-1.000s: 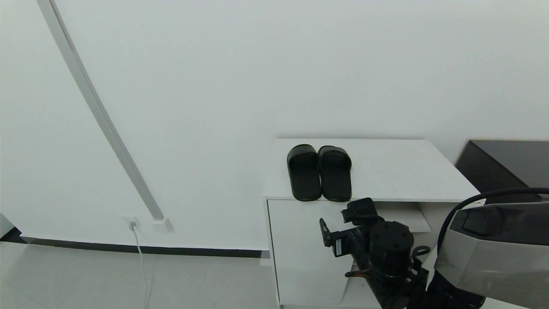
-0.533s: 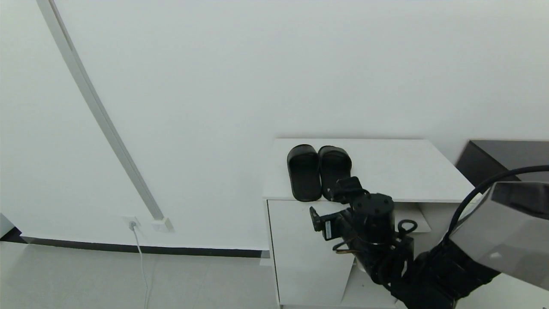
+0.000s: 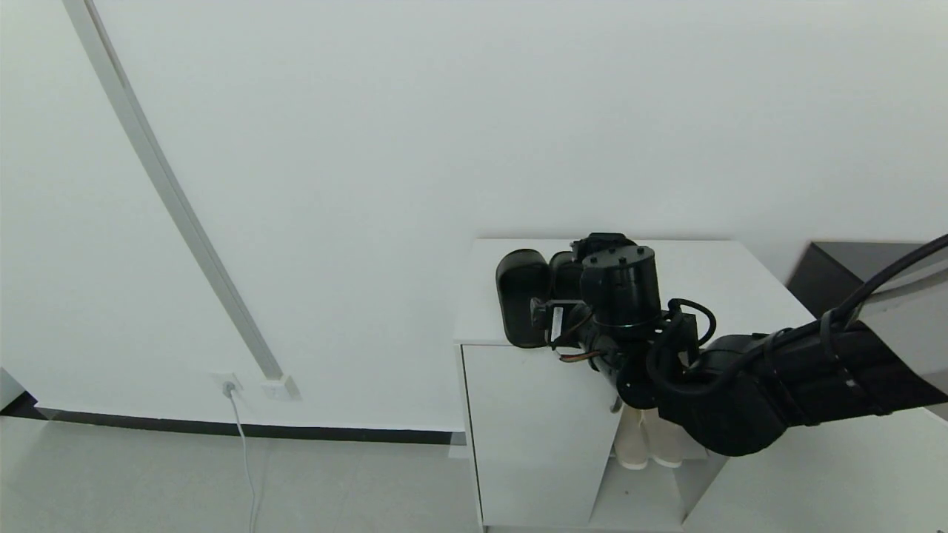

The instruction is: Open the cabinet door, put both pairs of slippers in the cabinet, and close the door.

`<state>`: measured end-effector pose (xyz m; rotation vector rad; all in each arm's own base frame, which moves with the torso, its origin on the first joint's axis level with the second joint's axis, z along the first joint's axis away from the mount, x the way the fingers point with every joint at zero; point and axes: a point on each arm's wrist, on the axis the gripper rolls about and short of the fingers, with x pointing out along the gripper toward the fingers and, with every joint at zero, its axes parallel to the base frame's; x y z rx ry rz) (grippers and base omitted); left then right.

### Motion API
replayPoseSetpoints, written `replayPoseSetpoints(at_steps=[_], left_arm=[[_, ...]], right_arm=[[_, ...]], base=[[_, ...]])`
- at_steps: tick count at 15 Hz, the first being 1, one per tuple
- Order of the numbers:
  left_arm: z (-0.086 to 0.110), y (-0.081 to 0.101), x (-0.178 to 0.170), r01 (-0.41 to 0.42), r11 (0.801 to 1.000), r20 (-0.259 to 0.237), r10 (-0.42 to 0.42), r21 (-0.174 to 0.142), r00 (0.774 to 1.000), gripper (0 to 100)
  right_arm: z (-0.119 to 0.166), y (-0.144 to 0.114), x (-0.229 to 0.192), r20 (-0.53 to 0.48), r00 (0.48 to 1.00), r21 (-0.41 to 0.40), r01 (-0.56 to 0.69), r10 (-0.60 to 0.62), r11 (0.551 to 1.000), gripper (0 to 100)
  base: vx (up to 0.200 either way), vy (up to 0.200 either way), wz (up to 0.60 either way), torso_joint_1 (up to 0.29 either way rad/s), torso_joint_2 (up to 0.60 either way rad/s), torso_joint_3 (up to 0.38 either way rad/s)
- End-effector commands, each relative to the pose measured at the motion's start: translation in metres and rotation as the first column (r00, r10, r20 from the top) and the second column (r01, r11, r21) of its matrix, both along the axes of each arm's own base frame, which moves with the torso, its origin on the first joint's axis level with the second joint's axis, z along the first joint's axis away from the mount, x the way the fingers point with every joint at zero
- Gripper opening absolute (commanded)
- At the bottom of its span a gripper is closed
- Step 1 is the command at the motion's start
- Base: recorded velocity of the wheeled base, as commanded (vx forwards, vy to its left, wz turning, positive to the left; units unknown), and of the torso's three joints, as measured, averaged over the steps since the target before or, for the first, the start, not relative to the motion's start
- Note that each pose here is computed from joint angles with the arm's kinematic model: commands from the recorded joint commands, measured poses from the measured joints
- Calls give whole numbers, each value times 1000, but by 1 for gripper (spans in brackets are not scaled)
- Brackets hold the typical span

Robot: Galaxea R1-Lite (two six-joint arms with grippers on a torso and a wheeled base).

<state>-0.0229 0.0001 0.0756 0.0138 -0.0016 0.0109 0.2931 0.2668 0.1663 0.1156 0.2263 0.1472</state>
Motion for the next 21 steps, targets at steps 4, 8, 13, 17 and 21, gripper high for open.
replayPoseSetpoints(at_steps=[4, 8, 13, 17, 21], left_arm=[[0, 0, 0, 0, 1000, -2, 0, 0, 1000, 0], [0, 0, 0, 0, 1000, 0, 0, 0, 1000, 0], [0, 0, 0, -4, 1000, -2, 4, -3, 1000, 0], [0, 0, 0, -6, 1000, -2, 6, -9, 1000, 0], [0, 0, 0, -6, 1000, 0, 6, -9, 1000, 0]], right_arm=[[-5, 1, 0, -10, 1000, -7, -2, 2, 1000, 100], [-23, 8, 7, -14, 1000, -19, -3, 3, 1000, 100], [-51, 15, 18, -5, 1000, -26, 0, 0, 1000, 100], [-70, 18, 35, 37, 999, -50, 11, -9, 999, 100], [-75, 12, 57, 71, 997, -94, 41, -35, 995, 100]], base=[[100, 0, 0, 2, 2, 0], [200, 0, 0, 4, -4, 1], [120, 0, 0, 3, 0, 0], [0, 0, 0, 0, 0, 0], [0, 0, 0, 0, 0, 0]])
